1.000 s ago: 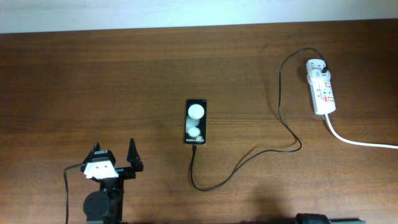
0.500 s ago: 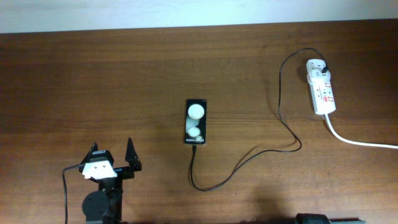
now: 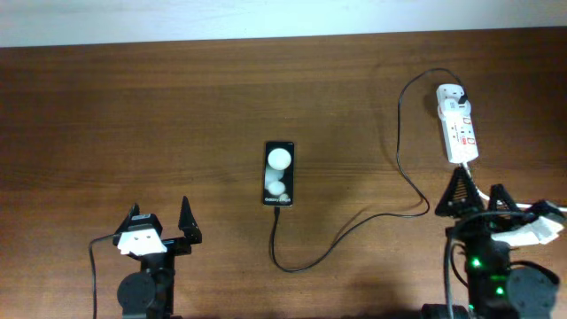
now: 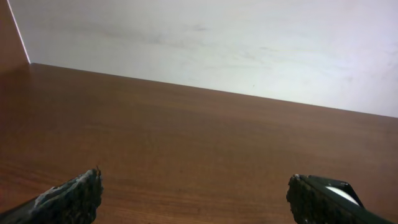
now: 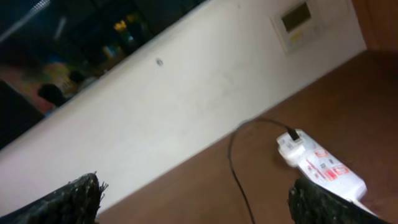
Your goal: Plug charger to phone and switch on socket
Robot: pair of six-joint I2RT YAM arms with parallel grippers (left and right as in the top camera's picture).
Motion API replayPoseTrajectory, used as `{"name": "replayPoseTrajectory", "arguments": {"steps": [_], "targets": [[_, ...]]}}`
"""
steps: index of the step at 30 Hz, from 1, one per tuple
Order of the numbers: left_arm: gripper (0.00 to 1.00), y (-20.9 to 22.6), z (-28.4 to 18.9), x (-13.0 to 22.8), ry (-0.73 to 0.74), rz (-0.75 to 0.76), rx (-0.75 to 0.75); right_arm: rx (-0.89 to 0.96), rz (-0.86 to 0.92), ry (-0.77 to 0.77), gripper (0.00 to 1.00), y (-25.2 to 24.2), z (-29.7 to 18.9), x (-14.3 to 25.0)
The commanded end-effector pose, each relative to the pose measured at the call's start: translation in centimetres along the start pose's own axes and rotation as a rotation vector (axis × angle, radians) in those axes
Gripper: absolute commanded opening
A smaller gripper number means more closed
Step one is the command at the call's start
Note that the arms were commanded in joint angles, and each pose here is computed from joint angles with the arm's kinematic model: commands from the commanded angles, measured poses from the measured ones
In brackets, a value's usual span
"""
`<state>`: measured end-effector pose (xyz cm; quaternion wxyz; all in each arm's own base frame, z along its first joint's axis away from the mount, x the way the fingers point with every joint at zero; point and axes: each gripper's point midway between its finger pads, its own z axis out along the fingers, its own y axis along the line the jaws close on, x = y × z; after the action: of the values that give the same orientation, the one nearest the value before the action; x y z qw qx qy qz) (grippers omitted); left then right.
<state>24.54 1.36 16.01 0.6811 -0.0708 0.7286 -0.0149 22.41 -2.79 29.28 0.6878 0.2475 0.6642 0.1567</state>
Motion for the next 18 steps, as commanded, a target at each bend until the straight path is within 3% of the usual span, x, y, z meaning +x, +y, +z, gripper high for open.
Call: {"name": "replayPoseTrajectory", "arguments": {"steps": [1, 4, 11, 15, 18], "targets": [[0.99, 0.3, 0.0, 0.2, -0.002, 0.013, -0.016, 0.047, 0.000, 0.089, 0.99, -3.0, 1.4, 5.0], [0.99, 0.4, 0.0, 0.1, -0.002, 0.013, -0.017, 0.110, -0.005, 0.170, 0.99, -5.8, 1.9, 9.0], [0.99, 0.4, 0.0, 0.1, -0.002, 0.013, -0.017, 0.195, -0.026, 0.215, 0.99, -8.5, 1.8, 11.6], [0.99, 0.4, 0.0, 0.1, -0.002, 0.013, -0.017, 0.242, -0.032, 0.281, 0.99, -10.9, 1.6, 15.2], [0.99, 0.3, 0.0, 0.1, -0.002, 0.013, -0.016, 0.213, -0.051, 0.256, 0.99, -10.4, 1.9, 14.7]]}}
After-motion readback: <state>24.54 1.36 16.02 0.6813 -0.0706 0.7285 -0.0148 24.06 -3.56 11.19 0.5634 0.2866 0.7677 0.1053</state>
